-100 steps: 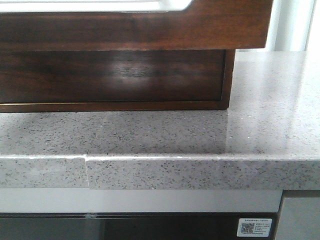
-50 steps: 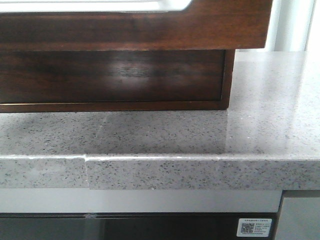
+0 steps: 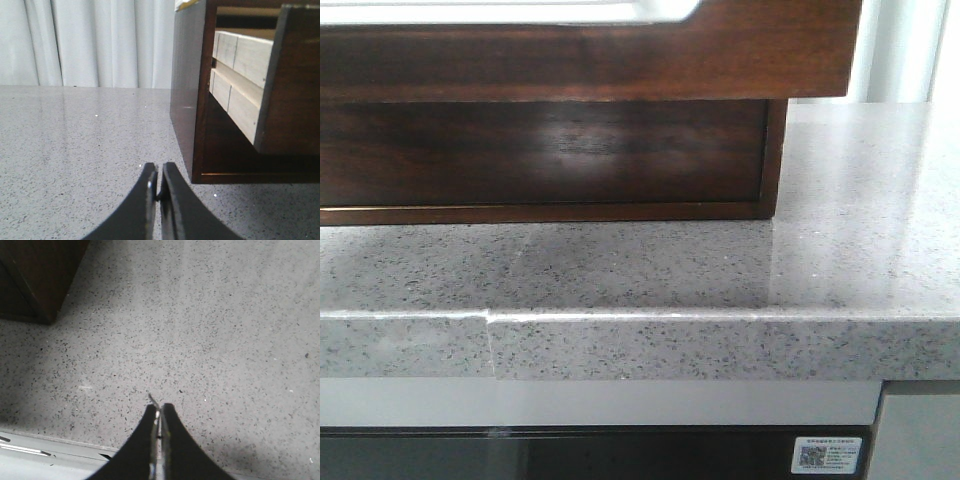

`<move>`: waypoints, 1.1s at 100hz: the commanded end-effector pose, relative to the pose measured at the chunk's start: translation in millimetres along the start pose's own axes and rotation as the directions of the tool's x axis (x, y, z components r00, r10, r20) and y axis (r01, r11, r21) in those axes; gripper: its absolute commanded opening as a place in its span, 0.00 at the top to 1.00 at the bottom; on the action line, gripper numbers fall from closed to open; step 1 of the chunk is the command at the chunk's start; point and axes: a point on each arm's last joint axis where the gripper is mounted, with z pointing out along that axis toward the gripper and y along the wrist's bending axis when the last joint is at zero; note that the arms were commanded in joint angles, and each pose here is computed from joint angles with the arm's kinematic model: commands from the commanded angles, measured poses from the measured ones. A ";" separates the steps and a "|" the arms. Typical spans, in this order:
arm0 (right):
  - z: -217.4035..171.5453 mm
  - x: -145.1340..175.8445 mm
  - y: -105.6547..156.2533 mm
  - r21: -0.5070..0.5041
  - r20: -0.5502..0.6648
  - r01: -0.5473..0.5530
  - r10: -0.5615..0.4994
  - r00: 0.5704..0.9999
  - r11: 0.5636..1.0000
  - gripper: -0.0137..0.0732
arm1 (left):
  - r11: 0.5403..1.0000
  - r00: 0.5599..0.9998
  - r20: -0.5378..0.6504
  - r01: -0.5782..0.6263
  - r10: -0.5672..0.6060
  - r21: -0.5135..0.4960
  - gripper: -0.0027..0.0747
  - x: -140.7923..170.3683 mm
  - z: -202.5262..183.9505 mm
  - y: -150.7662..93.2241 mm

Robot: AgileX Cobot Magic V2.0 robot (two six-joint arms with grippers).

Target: Put scissors in drawer with both arms

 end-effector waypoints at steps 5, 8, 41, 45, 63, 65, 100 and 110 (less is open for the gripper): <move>-5.0 -11.9 -1.5 0.014 0.087 0.002 -0.003 0.996 1.000 0.92 | 0.999 0.995 0.096 0.039 -0.038 -0.004 0.99 1.3 -2.0 0.7; -5.0 -12.1 -1.5 0.014 0.089 0.002 -0.003 0.996 1.000 0.92 | 0.999 0.995 0.096 0.039 -0.038 -0.004 0.99 1.3 -2.0 0.7; -5.0 -12.1 -1.5 0.014 0.089 0.002 -0.003 0.996 1.000 0.92 | 0.999 0.995 0.096 0.039 -0.038 -0.004 0.99 1.3 -2.0 0.7; -5.0 -12.1 -1.5 0.014 0.089 0.002 -0.003 0.996 1.000 0.92 | 0.999 0.995 0.096 0.039 -0.038 -0.004 0.99 1.3 -2.0 0.7; -5.0 -12.1 -1.5 0.014 0.089 0.002 -0.003 0.996 1.000 0.92 | 0.999 0.995 0.096 0.039 -0.038 -0.004 0.99 1.3 -2.0 0.7; -5.0 -12.1 -1.5 0.014 0.089 0.002 -0.003 0.996 1.000 0.92 | 0.999 0.995 0.096 0.039 -0.038 -0.004 0.99 1.3 -2.0 0.7; -11.0 6.1 -2.2 0.038 0.218 0.024 -0.031 0.975 0.999 0.92 | 0.999 0.995 0.096 0.039 -0.038 -0.004 0.99 1.3 -2.0 0.7; -8.5 32.4 -3.0 0.063 0.373 0.024 -0.045 0.927 0.998 0.92 | 0.999 0.995 0.096 0.039 -0.038 -0.004 0.99 1.3 -2.0 0.7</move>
